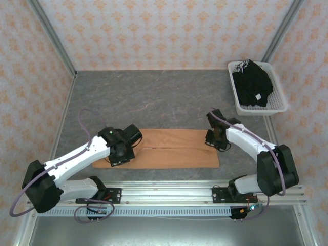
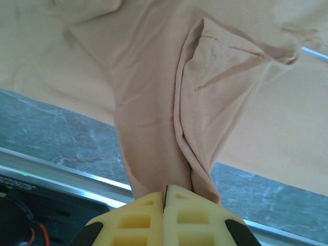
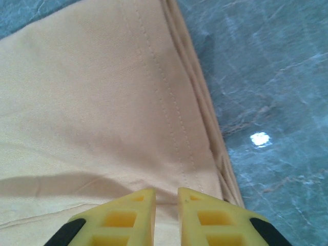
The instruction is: Fold and stack the t-shirts
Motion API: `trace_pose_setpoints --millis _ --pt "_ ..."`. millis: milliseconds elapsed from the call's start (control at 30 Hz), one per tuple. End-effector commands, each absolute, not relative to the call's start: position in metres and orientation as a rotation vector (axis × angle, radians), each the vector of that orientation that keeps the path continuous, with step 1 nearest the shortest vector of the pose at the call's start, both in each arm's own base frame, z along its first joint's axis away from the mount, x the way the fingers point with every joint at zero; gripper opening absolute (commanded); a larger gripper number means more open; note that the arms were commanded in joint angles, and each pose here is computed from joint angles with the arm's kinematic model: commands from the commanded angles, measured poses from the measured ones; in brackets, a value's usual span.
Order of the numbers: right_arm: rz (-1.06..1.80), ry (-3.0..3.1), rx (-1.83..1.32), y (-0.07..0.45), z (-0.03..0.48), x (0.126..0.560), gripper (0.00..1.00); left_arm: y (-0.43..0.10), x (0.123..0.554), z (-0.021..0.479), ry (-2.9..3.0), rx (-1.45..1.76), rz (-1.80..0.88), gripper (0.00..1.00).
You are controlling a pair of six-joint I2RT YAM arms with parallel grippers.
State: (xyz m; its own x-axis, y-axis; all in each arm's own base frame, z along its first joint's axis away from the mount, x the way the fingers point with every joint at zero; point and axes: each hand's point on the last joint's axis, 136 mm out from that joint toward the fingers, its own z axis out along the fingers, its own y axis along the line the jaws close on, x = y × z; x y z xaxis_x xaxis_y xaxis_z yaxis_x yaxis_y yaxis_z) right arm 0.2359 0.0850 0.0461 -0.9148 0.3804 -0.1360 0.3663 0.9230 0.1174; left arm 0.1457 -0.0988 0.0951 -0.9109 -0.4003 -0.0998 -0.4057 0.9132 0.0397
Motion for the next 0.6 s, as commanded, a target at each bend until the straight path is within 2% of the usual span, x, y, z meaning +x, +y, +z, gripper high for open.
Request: trace_pose_setpoints --millis 0,167,567 --pt "0.107 2.975 0.589 0.085 0.027 0.227 0.18 -0.067 0.142 0.101 2.950 -0.527 0.348 0.00" --pt "0.000 3.041 0.618 0.079 0.005 0.221 0.17 -0.052 0.147 0.107 2.897 -0.487 0.475 0.00" --pt "-0.087 3.053 0.603 0.073 0.004 0.225 0.15 -0.027 0.179 0.133 2.701 -0.440 0.703 0.00"
